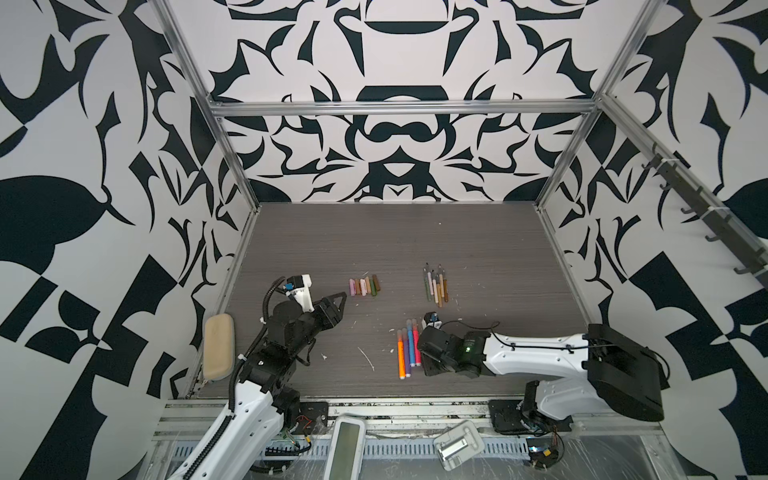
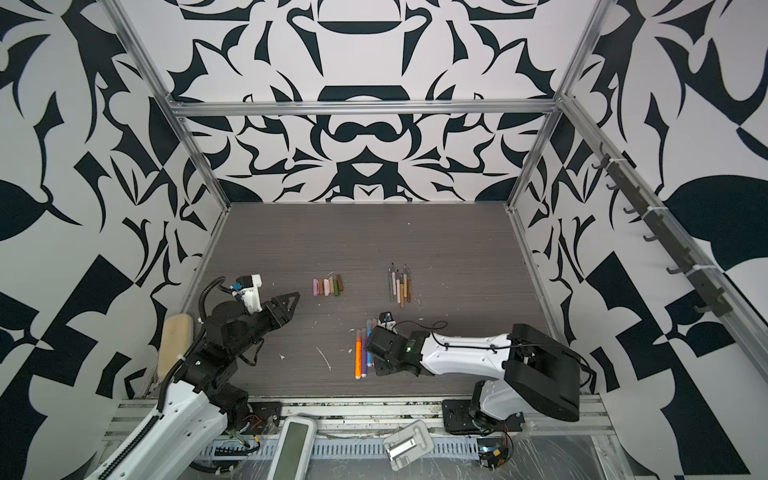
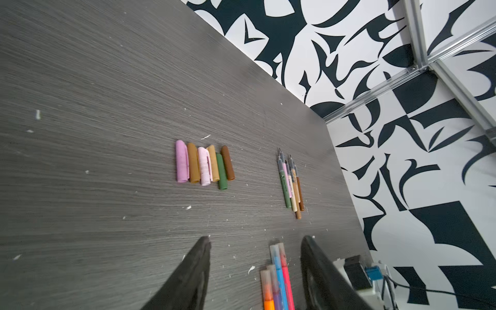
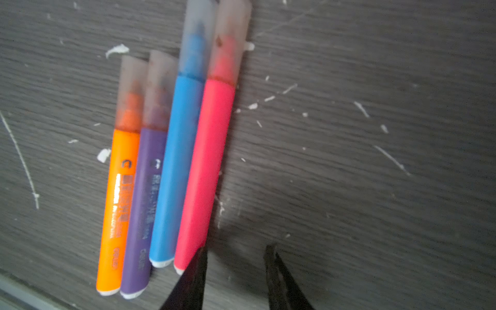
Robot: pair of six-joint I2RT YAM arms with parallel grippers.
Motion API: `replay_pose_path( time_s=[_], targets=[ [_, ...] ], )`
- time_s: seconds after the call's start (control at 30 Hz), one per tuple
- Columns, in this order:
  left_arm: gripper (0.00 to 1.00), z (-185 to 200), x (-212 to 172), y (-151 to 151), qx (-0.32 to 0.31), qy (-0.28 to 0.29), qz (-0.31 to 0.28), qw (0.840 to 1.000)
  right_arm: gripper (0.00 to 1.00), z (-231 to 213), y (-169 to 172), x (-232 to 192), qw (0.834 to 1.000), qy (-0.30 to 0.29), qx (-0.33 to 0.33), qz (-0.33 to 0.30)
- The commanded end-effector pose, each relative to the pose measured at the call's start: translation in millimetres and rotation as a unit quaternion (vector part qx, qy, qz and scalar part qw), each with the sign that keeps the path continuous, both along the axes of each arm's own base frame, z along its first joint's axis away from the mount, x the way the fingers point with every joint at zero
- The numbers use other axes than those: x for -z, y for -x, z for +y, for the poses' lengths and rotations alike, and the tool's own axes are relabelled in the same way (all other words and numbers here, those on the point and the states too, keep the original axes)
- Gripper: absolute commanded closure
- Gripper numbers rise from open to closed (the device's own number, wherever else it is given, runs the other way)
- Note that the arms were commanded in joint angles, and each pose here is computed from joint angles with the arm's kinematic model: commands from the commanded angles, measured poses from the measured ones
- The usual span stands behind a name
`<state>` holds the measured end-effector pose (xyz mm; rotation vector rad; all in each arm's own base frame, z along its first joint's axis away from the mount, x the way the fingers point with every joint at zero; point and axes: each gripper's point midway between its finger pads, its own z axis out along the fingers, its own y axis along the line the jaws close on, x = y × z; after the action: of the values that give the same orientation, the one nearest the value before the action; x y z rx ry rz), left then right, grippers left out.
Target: Open the pen caps
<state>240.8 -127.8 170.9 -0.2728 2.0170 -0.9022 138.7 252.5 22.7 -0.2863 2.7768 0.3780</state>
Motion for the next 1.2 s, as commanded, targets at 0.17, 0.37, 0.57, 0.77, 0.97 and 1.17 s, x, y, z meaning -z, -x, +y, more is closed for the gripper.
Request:
replay_pose_path(
  time_s=[0.17,0.37,0.57,0.77,0.97,1.17],
  targets=[
    [0.0,1.2,-11.7,12.5,0.003,0.003,0.044,0.999,0.64,-12.9,-4.7,-18.5,0.997,-0.045,0.046,-0.048],
    [0.01,5.5,-21.3,14.8,-0.002,-0.019,0.064,0.998,0.64,-0.4,-5.6,-26.5,0.997,-0.06,0.017,-0.055],
    [0.01,8.0,-83.7,28.3,0.049,-0.106,0.055,0.992,0.63,14.2,-17.9,-35.9,0.995,-0.069,0.025,-0.074],
    [0.01,25.2,-73.1,28.7,0.046,-0.197,0.082,0.976,0.63,25.2,-28.5,-34.4,0.996,-0.048,0.014,-0.078],
    [0.0,5.9,-86.0,13.8,0.074,-0.173,0.057,0.981,0.65,19.8,-37.7,-23.0,0.997,-0.028,0.04,-0.052],
    [0.01,-30.7,-122.3,-23.6,0.126,-0.145,0.025,0.981,0.68,19.1,-34.8,-9.2,0.999,-0.018,0.035,-0.015]
  ],
)
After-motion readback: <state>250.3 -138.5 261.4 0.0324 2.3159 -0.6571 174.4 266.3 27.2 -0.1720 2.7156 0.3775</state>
